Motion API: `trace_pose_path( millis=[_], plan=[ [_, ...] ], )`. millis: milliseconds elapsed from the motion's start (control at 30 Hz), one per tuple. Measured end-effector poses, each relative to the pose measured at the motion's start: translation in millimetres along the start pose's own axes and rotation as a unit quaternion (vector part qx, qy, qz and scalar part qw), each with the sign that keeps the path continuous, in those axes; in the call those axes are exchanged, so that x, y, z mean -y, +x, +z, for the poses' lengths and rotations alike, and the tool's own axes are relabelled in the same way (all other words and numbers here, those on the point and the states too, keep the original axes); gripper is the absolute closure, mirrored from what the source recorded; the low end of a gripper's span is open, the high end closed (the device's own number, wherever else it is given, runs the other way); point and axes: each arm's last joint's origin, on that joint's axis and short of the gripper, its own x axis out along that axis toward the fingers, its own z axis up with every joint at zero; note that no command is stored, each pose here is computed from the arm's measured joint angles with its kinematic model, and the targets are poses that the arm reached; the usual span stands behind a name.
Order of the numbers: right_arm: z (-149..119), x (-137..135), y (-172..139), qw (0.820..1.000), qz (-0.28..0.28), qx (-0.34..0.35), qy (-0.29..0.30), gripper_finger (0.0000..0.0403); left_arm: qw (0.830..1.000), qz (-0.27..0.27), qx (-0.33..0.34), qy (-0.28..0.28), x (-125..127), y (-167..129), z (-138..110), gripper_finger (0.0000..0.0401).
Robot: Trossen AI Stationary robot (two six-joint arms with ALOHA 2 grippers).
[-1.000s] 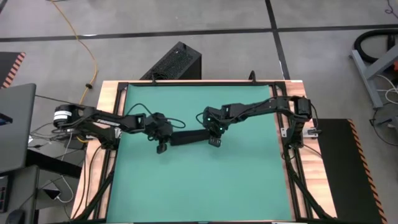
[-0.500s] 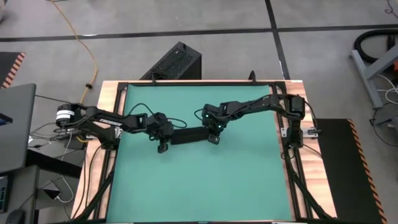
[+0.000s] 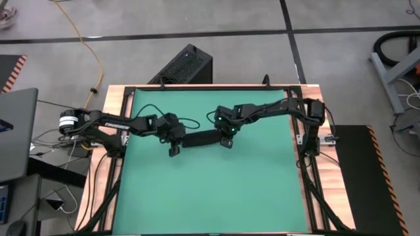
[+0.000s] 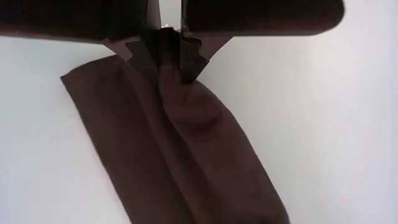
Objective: Roll napkin
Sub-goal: Roll the black table napkin
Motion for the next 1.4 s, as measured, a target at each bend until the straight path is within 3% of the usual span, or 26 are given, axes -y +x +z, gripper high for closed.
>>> trace_pose_path(
  millis=[400, 767, 1233, 1400],
  plan=[
    [6, 10, -4, 1.000, 0.000, 0.016, 0.002, 0.0370, 0.998, 0.057, -0.001, -0.004, -18, -4, -1, 0.0401],
    [6, 7, -5, 0.999, 0.038, 0.017, -0.003, 0.0370, 0.995, 0.102, 0.018, 0.008, -44, -9, 1, 0.0401],
    [16, -1, -13, 0.999, 0.037, 0.024, -0.017, 0.0370, 0.999, 0.042, -0.011, -0.002, -61, 33, -14, 0.0401],
    [16, -4, -17, 0.999, 0.038, 0.008, -0.023, 0.0370, 0.998, -0.019, -0.044, -0.045, -55, 32, -21, 0.0401]
  ],
)
